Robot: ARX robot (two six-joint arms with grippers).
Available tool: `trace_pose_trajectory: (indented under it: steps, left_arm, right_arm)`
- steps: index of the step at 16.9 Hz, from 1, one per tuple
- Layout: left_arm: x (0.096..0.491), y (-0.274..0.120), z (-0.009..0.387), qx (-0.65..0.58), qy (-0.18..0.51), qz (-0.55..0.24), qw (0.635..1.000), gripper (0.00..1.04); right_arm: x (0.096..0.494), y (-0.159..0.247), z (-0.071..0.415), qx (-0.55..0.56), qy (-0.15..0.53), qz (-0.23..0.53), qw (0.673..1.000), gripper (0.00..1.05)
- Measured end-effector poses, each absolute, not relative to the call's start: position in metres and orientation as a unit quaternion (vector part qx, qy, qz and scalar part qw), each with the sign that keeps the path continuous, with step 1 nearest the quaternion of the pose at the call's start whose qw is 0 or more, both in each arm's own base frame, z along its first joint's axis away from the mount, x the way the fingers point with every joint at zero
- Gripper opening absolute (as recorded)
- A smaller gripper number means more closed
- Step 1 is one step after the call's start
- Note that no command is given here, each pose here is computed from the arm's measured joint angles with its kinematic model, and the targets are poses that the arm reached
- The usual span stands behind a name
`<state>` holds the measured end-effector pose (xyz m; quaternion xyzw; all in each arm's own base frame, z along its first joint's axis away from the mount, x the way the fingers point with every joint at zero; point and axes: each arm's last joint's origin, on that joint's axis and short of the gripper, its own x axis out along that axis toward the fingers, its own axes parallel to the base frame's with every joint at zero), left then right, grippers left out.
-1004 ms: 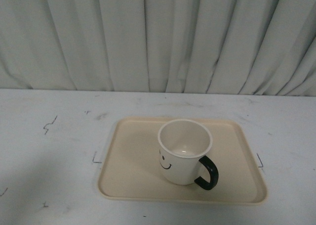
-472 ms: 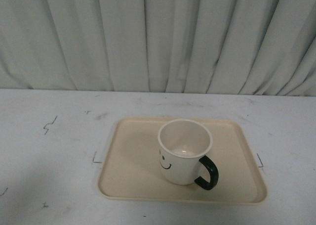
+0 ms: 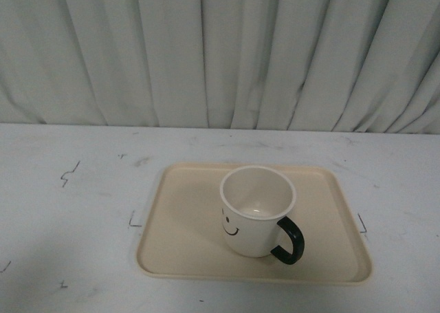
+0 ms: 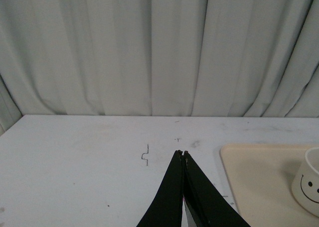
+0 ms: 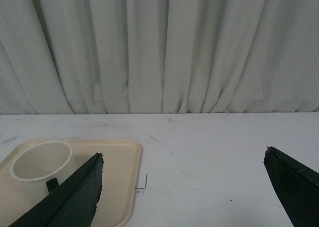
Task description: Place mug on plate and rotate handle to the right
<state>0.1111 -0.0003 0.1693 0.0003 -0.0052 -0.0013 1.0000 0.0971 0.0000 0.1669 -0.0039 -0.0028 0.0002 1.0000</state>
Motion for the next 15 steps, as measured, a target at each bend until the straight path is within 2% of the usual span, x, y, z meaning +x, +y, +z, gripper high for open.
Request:
trace_pose_trajectory:
  steps: [3, 5, 7, 9, 10, 11, 14, 15]
  left_arm:
    - [0.108, 0.0, 0.169, 0.0, -0.005, -0.001, 1.0, 0.02]
    - [0.101, 0.0, 0.162, 0.0, 0.024, -0.002, 1.0, 0.02]
    - [0.097, 0.0, 0.169, 0.0, -0.01, -0.001, 1.0, 0.02]
    - [0.098, 0.0, 0.165, 0.0, 0.003, -0.002, 1.0, 0.02]
    - [0.098, 0.0, 0.166, 0.0, -0.001, -0.001, 1.0, 0.07]
    - [0.098, 0.0, 0.166, 0.0, 0.0, -0.001, 1.0, 0.21]
    - [0.098, 0.0, 0.166, 0.0, 0.0, -0.002, 1.0, 0.46]
    - [0.098, 0.0, 0.166, 0.0, 0.0, -0.001, 1.0, 0.59]
  right_arm:
    - [0.097, 0.0, 0.167, -0.004, -0.003, 0.0, 1.0, 0.98]
    - [0.097, 0.0, 0.167, -0.004, -0.003, 0.0, 1.0, 0.98]
    - [0.097, 0.0, 0.167, -0.004, -0.003, 0.0, 1.0, 0.98]
    - [0.097, 0.0, 0.167, -0.004, -0.003, 0.0, 1.0, 0.98]
    - [0.097, 0.0, 0.167, -0.004, -0.003, 0.0, 1.0, 0.98]
    - [0.097, 0.0, 0.167, -0.004, -0.003, 0.0, 1.0, 0.98]
    - [0.097, 0.0, 0.167, -0.004, -0.003, 0.0, 1.0, 0.98]
    - [0.097, 0.0, 0.166, -0.005, 0.008, 0.007, 1.0, 0.98]
